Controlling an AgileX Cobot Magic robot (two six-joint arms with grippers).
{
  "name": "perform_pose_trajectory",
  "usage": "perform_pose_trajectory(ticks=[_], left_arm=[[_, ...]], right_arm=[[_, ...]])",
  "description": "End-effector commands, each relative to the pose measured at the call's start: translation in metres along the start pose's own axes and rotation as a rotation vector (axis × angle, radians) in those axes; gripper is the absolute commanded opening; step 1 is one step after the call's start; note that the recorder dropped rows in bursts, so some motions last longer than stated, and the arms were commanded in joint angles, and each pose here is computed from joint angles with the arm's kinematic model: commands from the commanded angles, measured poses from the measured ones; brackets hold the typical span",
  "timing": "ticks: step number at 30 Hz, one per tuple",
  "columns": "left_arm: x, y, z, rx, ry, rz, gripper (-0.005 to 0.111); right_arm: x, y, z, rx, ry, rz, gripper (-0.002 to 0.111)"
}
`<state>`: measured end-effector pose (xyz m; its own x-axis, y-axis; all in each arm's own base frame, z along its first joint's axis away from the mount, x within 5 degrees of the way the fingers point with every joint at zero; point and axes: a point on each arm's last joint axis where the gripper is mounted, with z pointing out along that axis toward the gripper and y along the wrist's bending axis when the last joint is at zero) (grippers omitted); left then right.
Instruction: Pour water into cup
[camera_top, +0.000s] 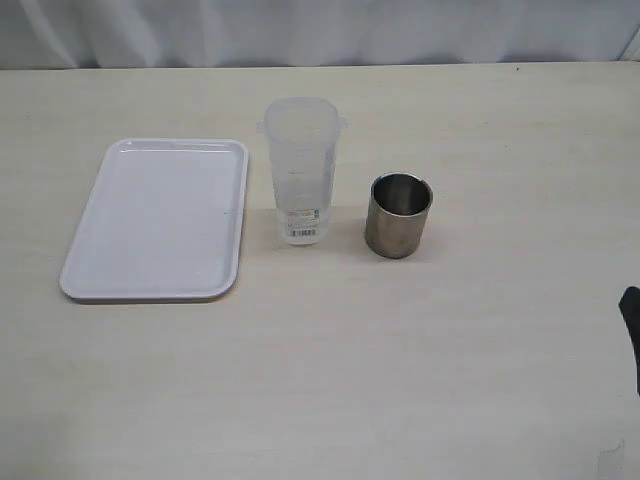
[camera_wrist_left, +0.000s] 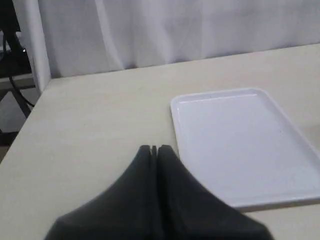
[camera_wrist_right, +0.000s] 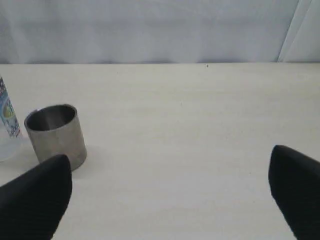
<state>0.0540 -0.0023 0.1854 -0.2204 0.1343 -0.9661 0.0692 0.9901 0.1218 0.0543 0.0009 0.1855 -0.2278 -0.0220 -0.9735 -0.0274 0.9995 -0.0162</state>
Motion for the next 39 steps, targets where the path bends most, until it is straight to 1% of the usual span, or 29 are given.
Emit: perform_pose_trajectory(ticks=[1, 4, 9, 10, 12, 13, 14, 16, 17, 21, 24, 26, 28, 29, 30, 33, 34, 35, 37, 38, 39], left_arm=[[-0.017, 0.002, -0.002, -0.016, -0.202, -0.012, 0.0], [-0.031, 0.004, -0.005, -0.037, -0.353, -0.013, 0.0], [-0.045, 0.006, -0.012, -0.058, -0.53, -0.028, 0.0], [-0.048, 0.006, -0.014, -0.054, -0.563, -0.056, 0.0], [-0.051, 0.007, -0.016, -0.025, -0.606, -0.165, 0.0], [-0.052, 0.007, -0.017, 0.005, -0.621, -0.26, 0.0], [-0.053, 0.007, -0.018, 0.033, -0.642, -0.343, 0.0], [-0.057, 0.007, -0.021, 0.062, -0.699, -0.382, 0.0], [-0.059, 0.006, -0.022, 0.065, -0.722, -0.368, 0.0], [-0.061, 0.006, -0.023, 0.066, -0.726, -0.354, 0.0], [-0.063, 0.006, -0.024, 0.066, -0.724, -0.354, 0.006], [-0.063, 0.006, -0.024, 0.065, -0.721, -0.354, 0.016], [-0.063, 0.006, -0.024, 0.065, -0.719, -0.354, 0.029], [-0.062, 0.006, -0.023, 0.064, -0.712, -0.355, 0.039], [-0.061, 0.006, -0.023, 0.063, -0.698, -0.355, 0.043], [-0.056, 0.006, -0.018, 0.054, -0.619, -0.349, 0.044], [-0.055, 0.006, -0.018, 0.054, -0.617, -0.349, 0.044], [-0.056, 0.006, -0.017, 0.054, -0.617, -0.349, 0.044], [-0.058, 0.005, -0.008, 0.056, -0.582, -0.346, 0.044], [-0.059, 0.005, -0.002, 0.059, -0.558, -0.327, 0.044], [-0.059, 0.003, 0.004, 0.065, -0.529, -0.307, 0.044]], right_arm=[[-0.011, 0.0, -0.001, -0.002, -0.127, -0.014, 0.11], [-0.021, 0.0, -0.003, -0.005, -0.245, -0.014, 0.11], [-0.032, 0.001, -0.006, -0.007, -0.371, -0.014, 0.11], [-0.034, 0.001, -0.007, -0.007, -0.392, -0.014, 0.11], [-0.04, 0.001, -0.01, -0.01, -0.471, -0.007, 0.11], [-0.043, 0.001, -0.011, -0.016, -0.5, 0.019, 0.11], [-0.043, 0.001, -0.012, -0.031, -0.508, 0.075, 0.11], [-0.045, 0.001, -0.012, -0.047, -0.524, 0.129, 0.11], [-0.046, 0.001, -0.013, -0.051, -0.537, 0.139, 0.11], [-0.049, 0.001, -0.015, -0.057, -0.579, 0.148, 0.11], [-0.05, 0.001, -0.015, -0.058, -0.586, 0.15, 0.11], [-0.049, 0.001, -0.015, -0.06, -0.579, 0.157, 0.11], [-0.049, 0.001, -0.015, -0.06, -0.577, 0.157, 0.11], [-0.049, 0.001, -0.015, -0.06, -0.577, 0.155, 0.11], [-0.048, 0.001, -0.015, -0.059, -0.572, 0.148, 0.11], [-0.044, 0.001, -0.012, -0.052, -0.511, 0.149, 0.11], [-0.044, 0.001, -0.012, -0.052, -0.511, 0.149, 0.11], [-0.044, 0.001, -0.012, -0.057, -0.52, 0.164, 0.11], [-0.047, 0.001, -0.011, -0.086, -0.533, 0.254, 0.11], [-0.046, 0.002, -0.008, -0.085, -0.507, 0.239, 0.11], [-0.045, 0.002, -0.005, -0.082, -0.478, 0.254, 0.108]])
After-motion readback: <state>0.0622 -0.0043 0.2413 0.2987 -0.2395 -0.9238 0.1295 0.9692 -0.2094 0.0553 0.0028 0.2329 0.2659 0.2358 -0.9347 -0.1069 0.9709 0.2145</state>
